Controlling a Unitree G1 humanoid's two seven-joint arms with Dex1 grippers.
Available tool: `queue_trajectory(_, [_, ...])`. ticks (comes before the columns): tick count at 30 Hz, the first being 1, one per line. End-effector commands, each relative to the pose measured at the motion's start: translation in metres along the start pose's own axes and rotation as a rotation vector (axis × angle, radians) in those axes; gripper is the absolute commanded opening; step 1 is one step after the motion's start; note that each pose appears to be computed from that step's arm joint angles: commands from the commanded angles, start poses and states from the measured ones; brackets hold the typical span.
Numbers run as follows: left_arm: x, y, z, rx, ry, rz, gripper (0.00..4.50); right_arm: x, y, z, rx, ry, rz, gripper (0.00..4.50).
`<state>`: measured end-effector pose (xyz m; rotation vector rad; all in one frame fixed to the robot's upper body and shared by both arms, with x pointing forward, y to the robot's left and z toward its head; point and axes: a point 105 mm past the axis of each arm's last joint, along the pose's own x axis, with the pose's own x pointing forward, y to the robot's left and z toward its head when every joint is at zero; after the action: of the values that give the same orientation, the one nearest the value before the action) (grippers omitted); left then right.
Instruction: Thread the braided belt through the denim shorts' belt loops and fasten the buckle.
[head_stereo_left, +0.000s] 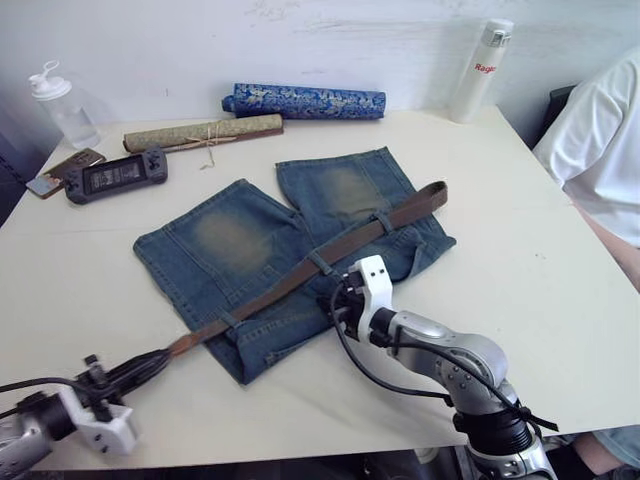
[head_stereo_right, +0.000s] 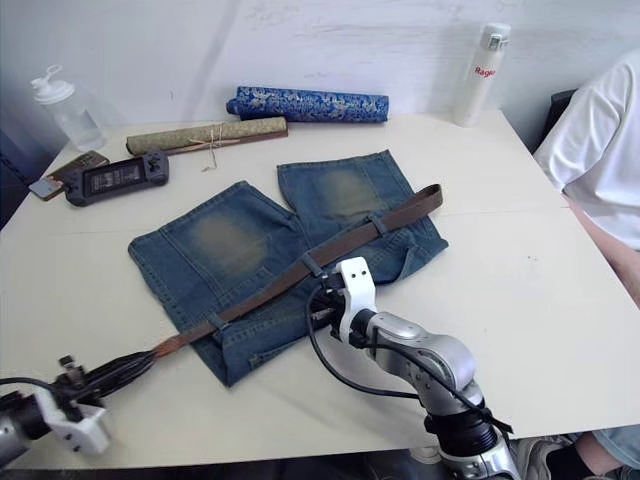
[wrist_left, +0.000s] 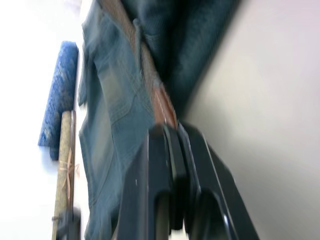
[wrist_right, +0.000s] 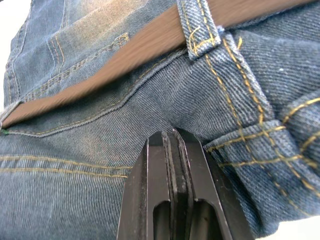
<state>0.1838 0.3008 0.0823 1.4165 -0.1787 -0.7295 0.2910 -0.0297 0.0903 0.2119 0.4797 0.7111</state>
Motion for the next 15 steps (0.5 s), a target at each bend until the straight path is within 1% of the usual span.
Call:
queue_trajectory(1, [-0.057, -0.019, -0.045, 0.018, 0.225, -0.154, 0.00, 0.000, -0.032, -0.035, 0.005, 0.141, -0.127, 0.06])
queue_trajectory(3, [-0.081, -0.024, -0.064, 0.044, 0.328, -0.209, 0.00, 0.001, -0.031, -0.035, 0.001, 0.141, -0.124, 0.06])
queue_trajectory(7, [-0.114, -0.028, -0.086, 0.128, 0.447, -0.272, 0.00, 0.002, -0.029, -0.034, 0.000, 0.138, -0.118, 0.06])
queue_trajectory(11, [-0.131, -0.032, -0.094, 0.185, 0.491, -0.308, 0.00, 0.002, -0.028, -0.035, -0.002, 0.137, -0.112, 0.06])
queue_trajectory(15, [-0.126, -0.035, -0.094, 0.153, 0.490, -0.279, 0.00, 0.004, -0.026, -0.034, 0.001, 0.133, -0.109, 0.06])
